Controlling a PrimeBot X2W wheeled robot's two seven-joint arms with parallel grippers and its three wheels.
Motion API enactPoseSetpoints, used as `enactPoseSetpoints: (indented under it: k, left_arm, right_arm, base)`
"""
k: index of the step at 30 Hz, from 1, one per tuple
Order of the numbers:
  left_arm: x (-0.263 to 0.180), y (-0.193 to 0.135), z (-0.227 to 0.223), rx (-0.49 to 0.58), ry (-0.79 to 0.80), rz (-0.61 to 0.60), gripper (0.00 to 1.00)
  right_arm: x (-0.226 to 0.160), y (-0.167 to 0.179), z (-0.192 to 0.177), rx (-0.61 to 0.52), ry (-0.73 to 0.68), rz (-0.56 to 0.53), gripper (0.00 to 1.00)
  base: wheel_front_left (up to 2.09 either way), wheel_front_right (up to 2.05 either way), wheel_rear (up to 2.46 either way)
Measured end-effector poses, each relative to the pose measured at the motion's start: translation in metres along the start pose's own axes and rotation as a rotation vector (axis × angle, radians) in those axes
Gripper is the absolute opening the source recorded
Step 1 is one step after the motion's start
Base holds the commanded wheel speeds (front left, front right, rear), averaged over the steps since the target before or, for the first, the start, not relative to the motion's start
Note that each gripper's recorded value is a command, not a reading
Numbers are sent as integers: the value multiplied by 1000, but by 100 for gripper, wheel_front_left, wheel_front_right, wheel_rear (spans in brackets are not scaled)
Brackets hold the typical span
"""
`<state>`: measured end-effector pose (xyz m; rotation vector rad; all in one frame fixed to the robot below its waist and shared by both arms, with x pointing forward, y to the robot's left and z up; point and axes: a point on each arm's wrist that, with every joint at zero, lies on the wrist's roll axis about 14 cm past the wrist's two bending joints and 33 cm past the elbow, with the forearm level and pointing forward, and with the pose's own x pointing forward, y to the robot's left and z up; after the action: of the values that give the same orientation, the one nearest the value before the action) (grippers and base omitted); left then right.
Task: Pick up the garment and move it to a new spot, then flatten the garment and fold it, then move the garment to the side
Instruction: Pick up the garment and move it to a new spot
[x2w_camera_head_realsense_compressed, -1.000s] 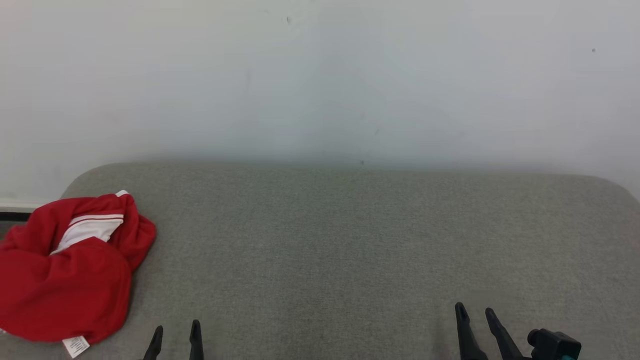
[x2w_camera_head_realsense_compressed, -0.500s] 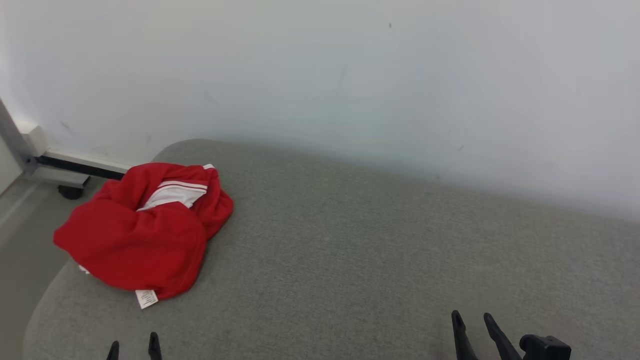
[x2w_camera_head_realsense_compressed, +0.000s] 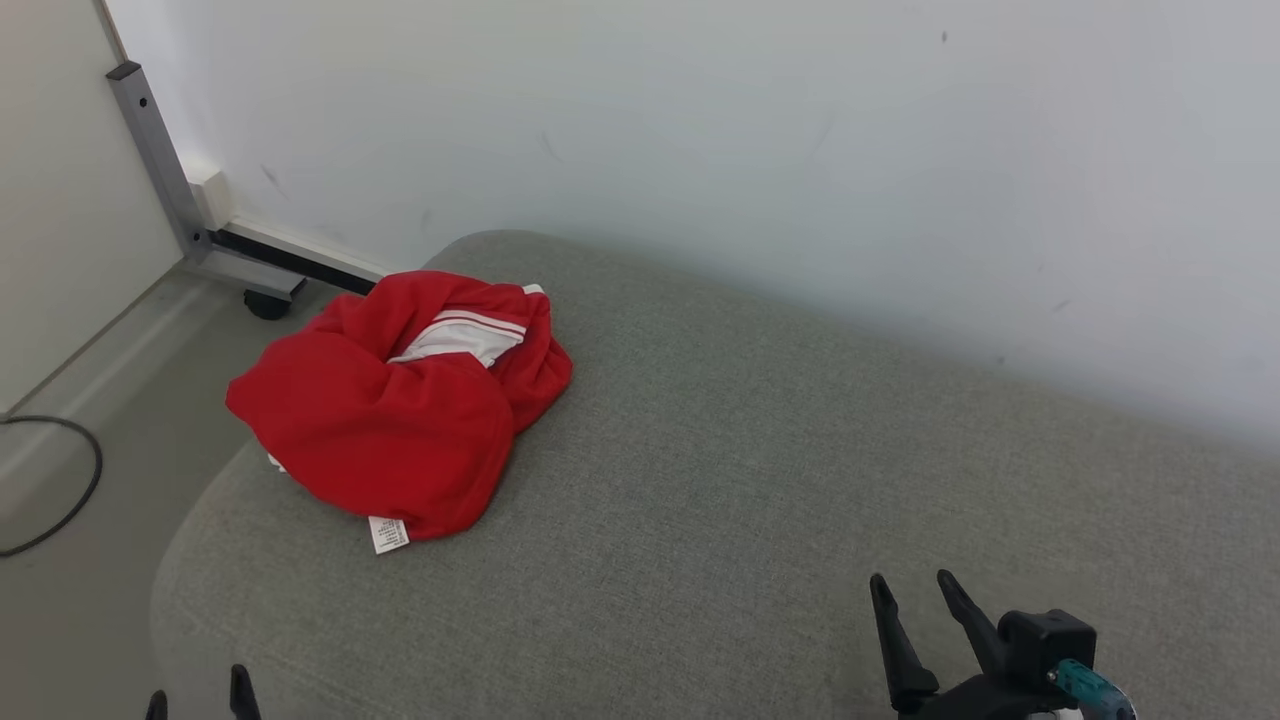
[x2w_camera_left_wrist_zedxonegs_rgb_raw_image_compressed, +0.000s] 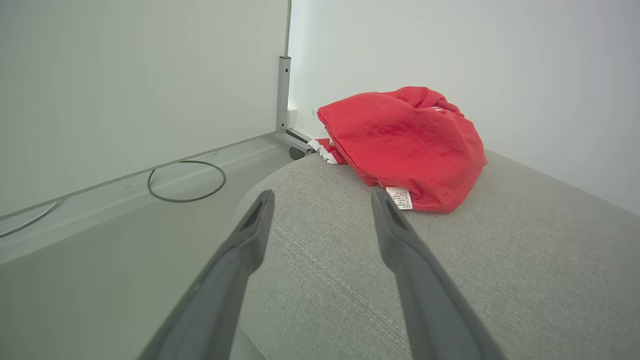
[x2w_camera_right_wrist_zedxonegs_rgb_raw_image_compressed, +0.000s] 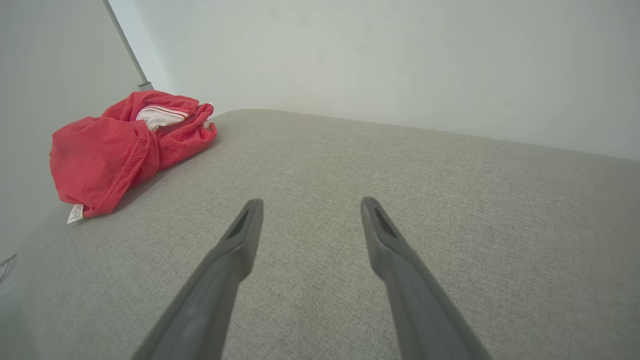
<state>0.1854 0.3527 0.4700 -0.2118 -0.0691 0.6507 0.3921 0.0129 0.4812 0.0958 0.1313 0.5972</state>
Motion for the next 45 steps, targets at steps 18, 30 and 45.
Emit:
enactPoseSetpoints:
  k: [18,30,45]
  left_arm:
    - [1,-2,-6,27,27,-1,100]
    - [80,-65,10,200,95,-183,100]
    - [175,-93,-9,158,353,-144,100]
  right_arm:
    - [14,14,-13,27,42,51,100]
    - [4,4,-33,24,107,26,100]
    - [-2,-36,-25,-20,132,-64,100]
  base:
    - [0,0,0]
    - [0,0,0]
    - [0,0,0]
